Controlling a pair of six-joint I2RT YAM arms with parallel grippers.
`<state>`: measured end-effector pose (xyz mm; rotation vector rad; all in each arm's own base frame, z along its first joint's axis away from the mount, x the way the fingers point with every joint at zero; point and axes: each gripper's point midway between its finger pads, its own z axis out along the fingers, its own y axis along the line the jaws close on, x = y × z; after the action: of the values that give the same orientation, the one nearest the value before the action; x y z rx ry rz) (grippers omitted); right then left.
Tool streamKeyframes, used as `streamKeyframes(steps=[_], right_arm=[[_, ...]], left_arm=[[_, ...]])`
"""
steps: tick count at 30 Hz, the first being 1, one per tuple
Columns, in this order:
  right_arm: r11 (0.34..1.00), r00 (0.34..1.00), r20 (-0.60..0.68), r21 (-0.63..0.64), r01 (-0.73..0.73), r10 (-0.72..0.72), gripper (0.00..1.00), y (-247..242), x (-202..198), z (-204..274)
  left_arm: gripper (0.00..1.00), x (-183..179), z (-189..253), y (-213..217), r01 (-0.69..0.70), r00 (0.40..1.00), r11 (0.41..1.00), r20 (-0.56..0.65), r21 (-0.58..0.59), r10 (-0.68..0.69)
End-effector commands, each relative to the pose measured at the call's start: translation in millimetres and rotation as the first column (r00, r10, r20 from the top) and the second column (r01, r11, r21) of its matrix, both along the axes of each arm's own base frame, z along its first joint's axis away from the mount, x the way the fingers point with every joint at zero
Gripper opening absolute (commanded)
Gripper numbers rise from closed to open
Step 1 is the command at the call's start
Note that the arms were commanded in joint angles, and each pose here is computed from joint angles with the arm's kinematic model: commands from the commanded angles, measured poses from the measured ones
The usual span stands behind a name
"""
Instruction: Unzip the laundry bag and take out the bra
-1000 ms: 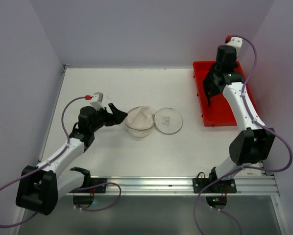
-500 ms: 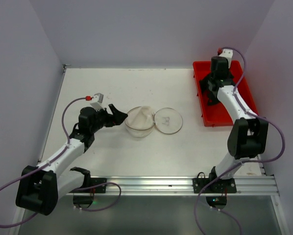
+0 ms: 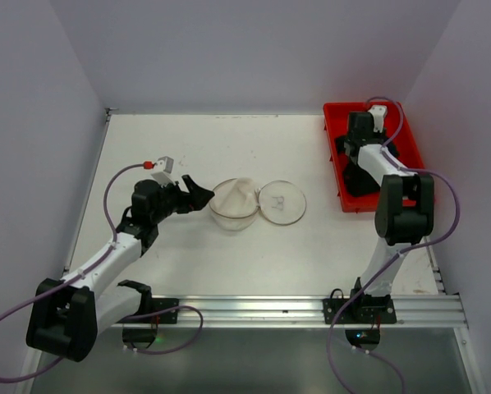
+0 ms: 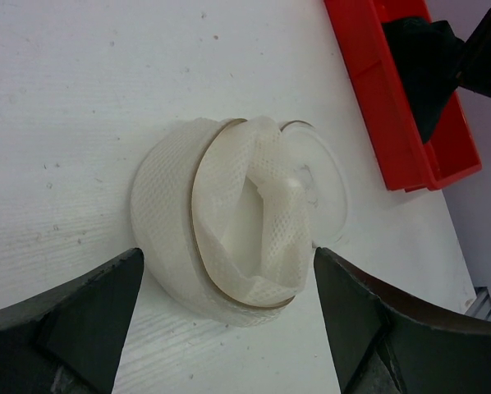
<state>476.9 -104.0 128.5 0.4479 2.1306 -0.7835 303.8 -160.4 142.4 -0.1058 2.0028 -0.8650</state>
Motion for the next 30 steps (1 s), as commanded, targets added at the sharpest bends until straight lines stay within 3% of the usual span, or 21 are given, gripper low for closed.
streamKeyframes(steps=[1,3,9,12,16,17,19,20,25,26,27,30], right_arm=[[0.996,0.995,0.054,-0.026,0.080,-0.079,0.41,-16,2,17],[0.997,0.994,0.078,0.003,0.074,-0.074,0.49,-12,3,23],[0.992,0.987,0.156,0.119,0.029,-0.048,0.53,4,-5,60],[0.974,0.978,0.207,0.216,-0.072,0.026,0.55,29,-11,80],[0.945,0.953,0.269,0.252,-0.209,0.140,0.69,76,-25,119],[0.916,0.936,0.289,0.283,-0.284,0.201,0.81,94,-25,126],[0.876,0.916,0.328,0.341,-0.342,0.230,0.87,114,-35,144],[0.829,0.897,0.348,0.389,-0.402,0.272,0.97,133,-39,144],[0.619,0.811,0.438,0.528,-0.582,0.389,0.99,212,-71,146],[0.603,0.813,0.416,0.545,-0.582,0.408,0.99,222,-81,126],[0.542,0.773,0.428,0.552,-0.633,0.468,0.99,248,-94,121],[0.488,0.731,0.444,0.548,-0.679,0.518,0.99,269,-127,109]], left_arm=[[0.88,1,12,-1,0.011,0.998,1.000,0.056,0.005,-0.011],[0.88,1,12,-1,0.008,0.998,1.000,0.058,0.005,-0.009],[0.89,2,10,-1,0.008,0.998,1.000,0.055,0.014,-0.008],[0.89,2,10,0,0.005,0.998,1.000,0.058,0.020,-0.006],[0.89,2,14,2,0.001,0.996,1.000,0.084,0.029,-0.003],[0.89,1,16,2,0.005,0.996,1.000,0.090,0.030,-0.008],[0.89,1,20,2,0.009,0.994,0.999,0.110,0.035,-0.012],[0.89,0,21,1,0.016,0.993,0.999,0.115,0.033,-0.020],[0.93,-5,34,-4,0.059,0.984,0.998,0.167,0.022,-0.062],[0.99,-5,36,-4,0.059,0.983,0.998,0.173,0.022,-0.062],[1.00,-5,35,-3,0.055,0.984,0.998,0.168,0.024,-0.058],[1.00,-5,40,1,0.031,0.980,0.999,0.193,0.034,-0.037]])
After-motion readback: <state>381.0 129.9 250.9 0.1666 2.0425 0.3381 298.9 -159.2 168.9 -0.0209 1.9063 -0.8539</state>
